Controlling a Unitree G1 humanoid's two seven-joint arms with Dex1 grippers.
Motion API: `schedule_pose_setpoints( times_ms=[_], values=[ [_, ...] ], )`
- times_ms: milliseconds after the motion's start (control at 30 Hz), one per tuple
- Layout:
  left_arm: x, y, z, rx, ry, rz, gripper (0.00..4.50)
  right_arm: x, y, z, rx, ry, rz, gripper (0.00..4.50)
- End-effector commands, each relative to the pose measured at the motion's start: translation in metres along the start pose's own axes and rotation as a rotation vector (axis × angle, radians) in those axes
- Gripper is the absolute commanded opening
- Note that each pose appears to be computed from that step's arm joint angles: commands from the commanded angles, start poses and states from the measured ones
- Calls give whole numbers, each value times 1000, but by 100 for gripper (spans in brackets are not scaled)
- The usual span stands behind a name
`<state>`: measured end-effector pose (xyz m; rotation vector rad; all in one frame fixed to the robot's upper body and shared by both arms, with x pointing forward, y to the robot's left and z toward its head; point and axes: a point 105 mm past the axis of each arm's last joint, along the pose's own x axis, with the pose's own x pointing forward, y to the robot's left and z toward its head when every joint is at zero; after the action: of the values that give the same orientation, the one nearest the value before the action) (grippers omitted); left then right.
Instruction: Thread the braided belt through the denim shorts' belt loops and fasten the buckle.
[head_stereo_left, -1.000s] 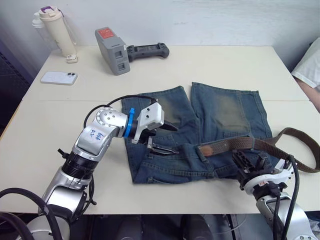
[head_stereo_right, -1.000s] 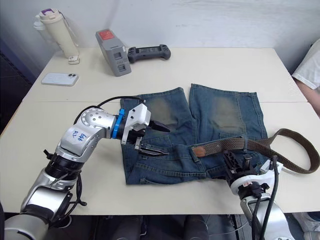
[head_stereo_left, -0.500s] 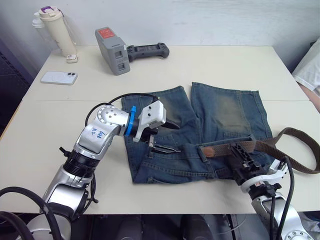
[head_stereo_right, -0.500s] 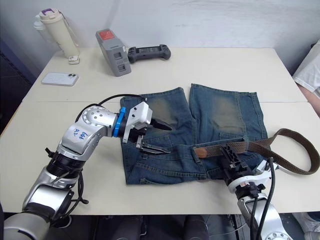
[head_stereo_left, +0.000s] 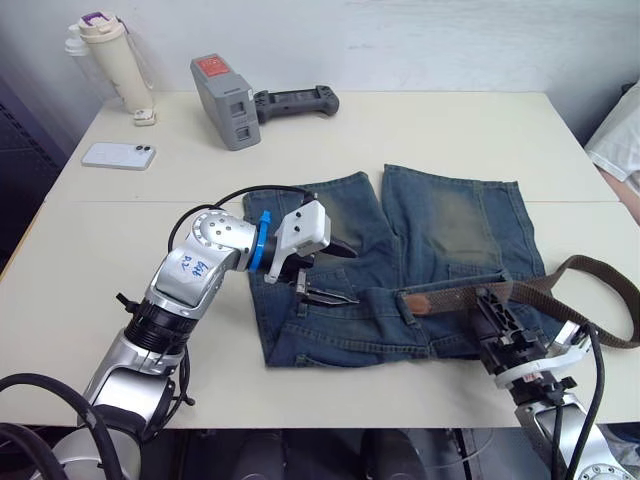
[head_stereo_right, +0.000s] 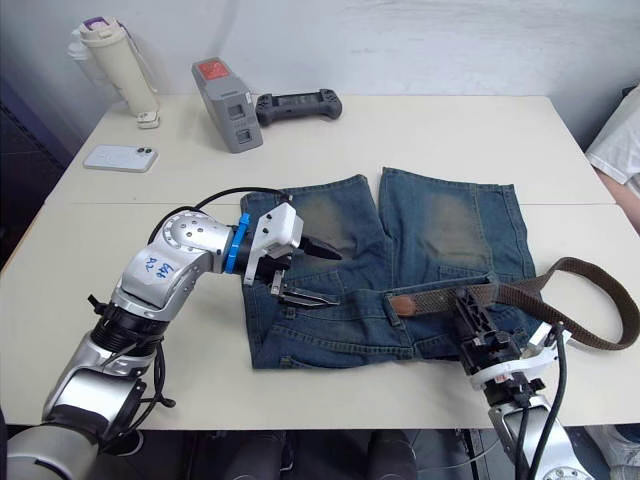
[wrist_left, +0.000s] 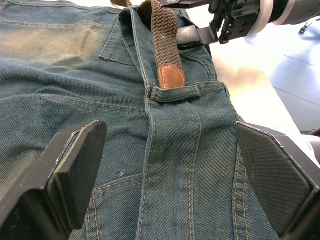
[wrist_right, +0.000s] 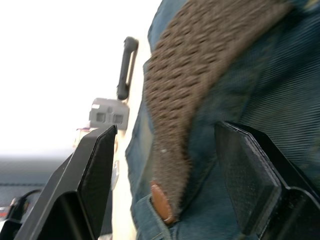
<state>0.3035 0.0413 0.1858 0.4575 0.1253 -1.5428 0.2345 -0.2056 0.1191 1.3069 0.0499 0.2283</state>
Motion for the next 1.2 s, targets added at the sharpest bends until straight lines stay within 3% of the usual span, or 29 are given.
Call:
schedule_pose_setpoints(
  times_ms=[33, 200, 233, 333, 433, 500, 800, 1200],
  values=[
    [-3, 4, 10, 47, -6, 13, 450, 5, 1, 2, 1, -3, 18, 333],
    [-3, 4, 9, 48, -4, 15, 450, 13, -4, 5, 0, -7, 21, 333],
    [-3, 4, 9, 48, -3, 17, 450, 14, -5, 5, 1, -8, 20, 310],
    [-4, 5, 8, 47, -1, 22, 450, 14, -4, 4, 10, -6, 24, 213],
    [-4, 5, 8, 46, 0, 23, 450, 14, -3, 2, 2, 4, 24, 45],
    [-4, 5, 7, 45, 0, 24, 450, 13, -2, 1, -1, 4, 28, 4],
    [-4, 3, 5, 42, 2, 13, 450, 15, 25, 21, -157, -101, 20, 4],
    [-3, 4, 7, 49, 2, 8, 450, 26, 18, -13, -247, -22, -27, 4]
  ],
)
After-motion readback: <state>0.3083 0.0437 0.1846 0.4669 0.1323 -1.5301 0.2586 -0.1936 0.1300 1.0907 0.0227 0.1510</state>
